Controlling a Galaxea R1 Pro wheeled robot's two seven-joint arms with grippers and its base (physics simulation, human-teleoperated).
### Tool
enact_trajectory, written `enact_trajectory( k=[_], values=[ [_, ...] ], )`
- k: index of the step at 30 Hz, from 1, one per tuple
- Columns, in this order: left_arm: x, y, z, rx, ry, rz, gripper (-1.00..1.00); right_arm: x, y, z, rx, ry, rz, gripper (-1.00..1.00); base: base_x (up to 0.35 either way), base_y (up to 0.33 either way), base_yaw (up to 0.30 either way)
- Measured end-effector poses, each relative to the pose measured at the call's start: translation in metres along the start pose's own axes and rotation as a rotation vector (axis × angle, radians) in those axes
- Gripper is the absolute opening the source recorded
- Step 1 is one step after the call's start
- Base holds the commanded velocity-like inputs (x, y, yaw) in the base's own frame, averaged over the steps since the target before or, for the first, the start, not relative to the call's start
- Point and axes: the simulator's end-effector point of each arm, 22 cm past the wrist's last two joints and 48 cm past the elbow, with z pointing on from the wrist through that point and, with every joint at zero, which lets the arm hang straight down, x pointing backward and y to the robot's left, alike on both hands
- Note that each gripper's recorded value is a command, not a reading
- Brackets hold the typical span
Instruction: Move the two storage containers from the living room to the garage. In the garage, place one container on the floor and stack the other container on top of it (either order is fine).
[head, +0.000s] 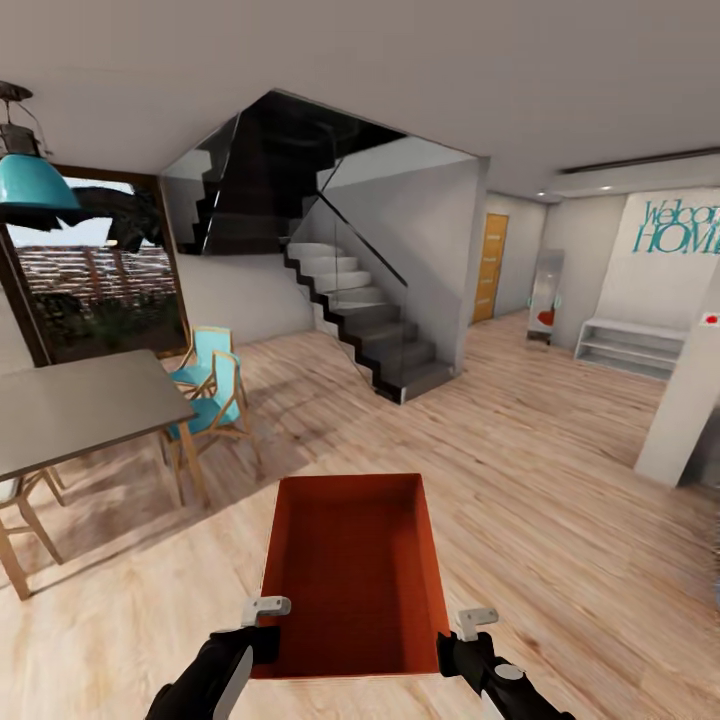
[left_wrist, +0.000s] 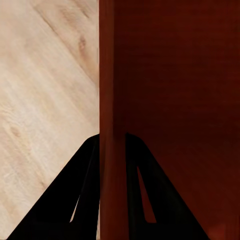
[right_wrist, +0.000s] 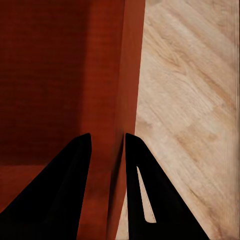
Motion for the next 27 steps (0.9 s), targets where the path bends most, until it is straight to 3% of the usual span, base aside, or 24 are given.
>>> enact_trajectory(
  k=[27],
  values=[
    [0.0, 0.0001, 0.0, 0.0, 0.0, 0.0, -1.0, 0.0, 0.0, 0.0, 0.0, 0.0, 0.0, -1.0, 0.325, 0.0, -0.277]
  ],
)
